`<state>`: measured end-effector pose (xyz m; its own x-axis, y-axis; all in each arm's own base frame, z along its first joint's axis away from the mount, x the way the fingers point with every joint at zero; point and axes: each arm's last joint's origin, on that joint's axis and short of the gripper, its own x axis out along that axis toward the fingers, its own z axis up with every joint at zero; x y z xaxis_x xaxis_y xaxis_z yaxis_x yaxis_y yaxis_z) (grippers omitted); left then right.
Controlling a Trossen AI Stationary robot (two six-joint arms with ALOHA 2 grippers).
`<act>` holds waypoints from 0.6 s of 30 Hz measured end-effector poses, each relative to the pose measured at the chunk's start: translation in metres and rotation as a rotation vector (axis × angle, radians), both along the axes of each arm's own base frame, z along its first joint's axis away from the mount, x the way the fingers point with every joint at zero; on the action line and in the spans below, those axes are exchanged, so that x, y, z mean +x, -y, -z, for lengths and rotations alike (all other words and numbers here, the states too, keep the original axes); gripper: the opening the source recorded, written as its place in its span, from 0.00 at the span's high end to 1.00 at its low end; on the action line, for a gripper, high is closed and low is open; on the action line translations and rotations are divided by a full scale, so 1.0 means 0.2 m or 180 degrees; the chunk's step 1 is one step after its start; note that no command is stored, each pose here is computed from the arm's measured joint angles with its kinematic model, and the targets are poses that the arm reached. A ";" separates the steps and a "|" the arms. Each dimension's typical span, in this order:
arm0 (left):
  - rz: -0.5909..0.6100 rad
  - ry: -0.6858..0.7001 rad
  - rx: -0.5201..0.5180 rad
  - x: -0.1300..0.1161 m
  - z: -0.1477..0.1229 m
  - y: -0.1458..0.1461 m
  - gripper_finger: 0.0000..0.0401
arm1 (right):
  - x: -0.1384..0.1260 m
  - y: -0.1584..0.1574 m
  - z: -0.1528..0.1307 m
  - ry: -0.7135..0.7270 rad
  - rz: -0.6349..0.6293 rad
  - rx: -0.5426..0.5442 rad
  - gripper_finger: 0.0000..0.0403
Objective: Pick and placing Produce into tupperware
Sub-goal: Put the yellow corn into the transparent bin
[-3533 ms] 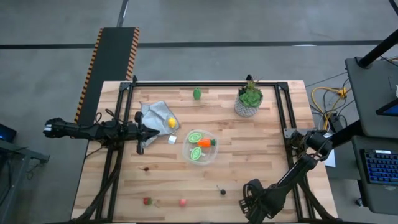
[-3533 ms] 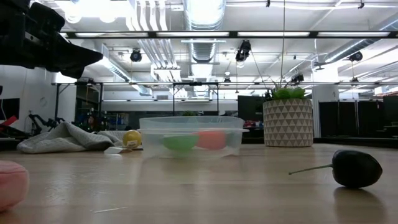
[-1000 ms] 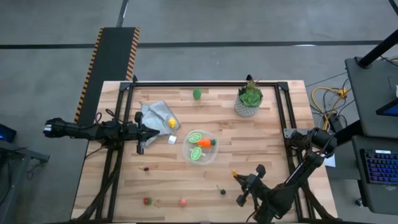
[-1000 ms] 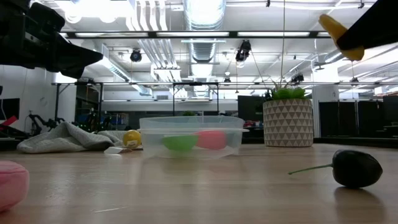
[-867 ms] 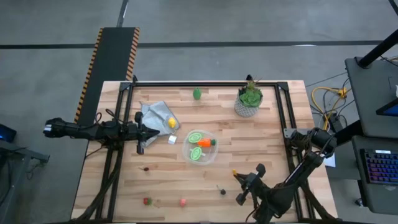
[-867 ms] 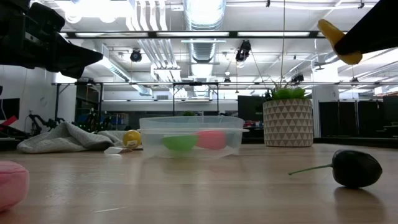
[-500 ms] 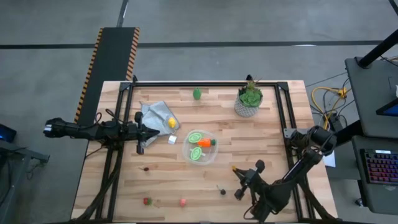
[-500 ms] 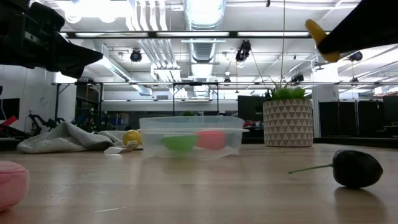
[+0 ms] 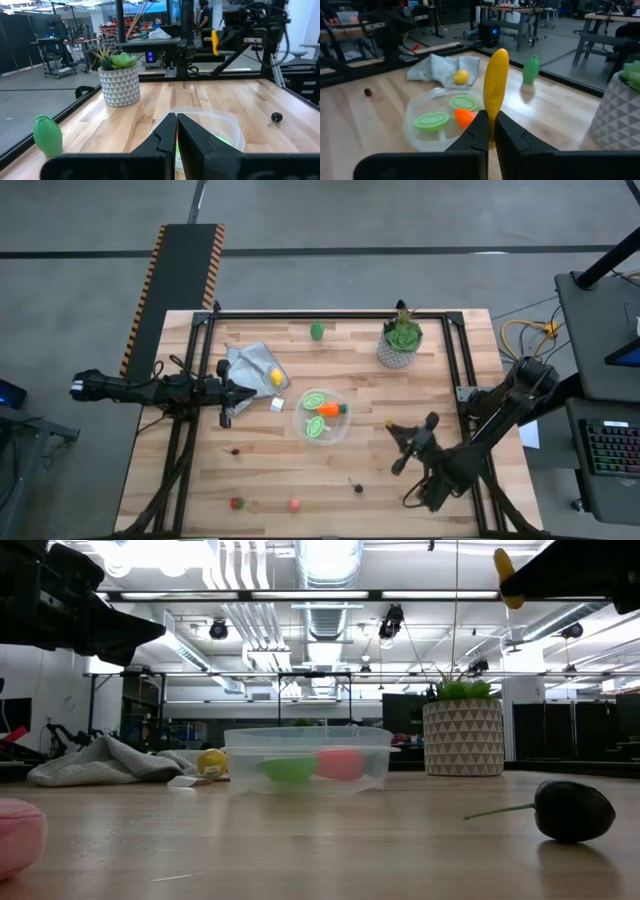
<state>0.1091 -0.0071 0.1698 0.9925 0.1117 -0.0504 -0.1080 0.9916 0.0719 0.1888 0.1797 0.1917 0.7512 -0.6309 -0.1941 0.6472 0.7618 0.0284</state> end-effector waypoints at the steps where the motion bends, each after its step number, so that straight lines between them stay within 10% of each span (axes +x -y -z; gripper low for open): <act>1: 0.0000 0.0002 0.0000 0.00 0.00 0.00 1.00 | -0.02 0.02 0.00 0.0004 0.0000 -0.0006 0.98; 18: 0.0000 0.0008 -0.0001 0.00 0.00 0.00 1.00 | -0.13 0.16 -0.21 -0.0018 -0.0229 0.0027 0.98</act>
